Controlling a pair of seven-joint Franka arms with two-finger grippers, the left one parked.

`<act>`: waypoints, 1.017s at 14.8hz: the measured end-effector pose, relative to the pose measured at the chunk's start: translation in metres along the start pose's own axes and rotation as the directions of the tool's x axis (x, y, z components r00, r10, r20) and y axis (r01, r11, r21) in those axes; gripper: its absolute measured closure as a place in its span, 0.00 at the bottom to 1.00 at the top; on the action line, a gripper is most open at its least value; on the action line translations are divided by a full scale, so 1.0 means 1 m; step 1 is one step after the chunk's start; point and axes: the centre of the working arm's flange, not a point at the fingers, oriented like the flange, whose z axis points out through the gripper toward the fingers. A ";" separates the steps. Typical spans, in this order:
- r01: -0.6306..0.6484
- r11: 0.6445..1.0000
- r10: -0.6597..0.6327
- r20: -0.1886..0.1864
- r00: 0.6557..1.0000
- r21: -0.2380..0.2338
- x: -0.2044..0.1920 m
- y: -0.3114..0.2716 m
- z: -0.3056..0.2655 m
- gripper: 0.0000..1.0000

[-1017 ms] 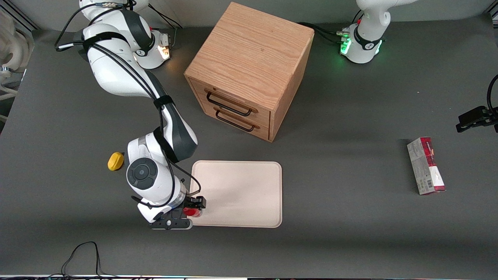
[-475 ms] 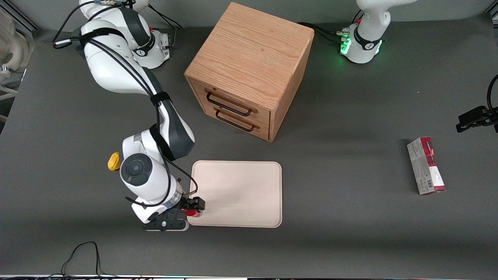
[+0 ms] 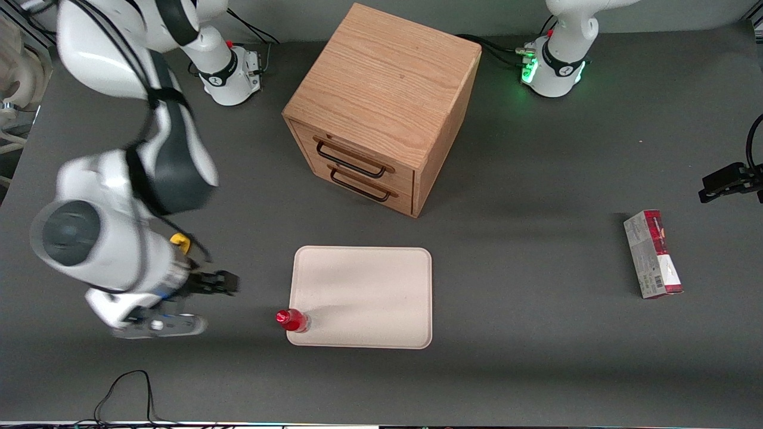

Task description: Place coke bottle on tray

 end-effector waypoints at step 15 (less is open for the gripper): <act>-0.125 0.991 0.121 0.069 0.990 0.057 -0.136 0.144 -0.084 0.00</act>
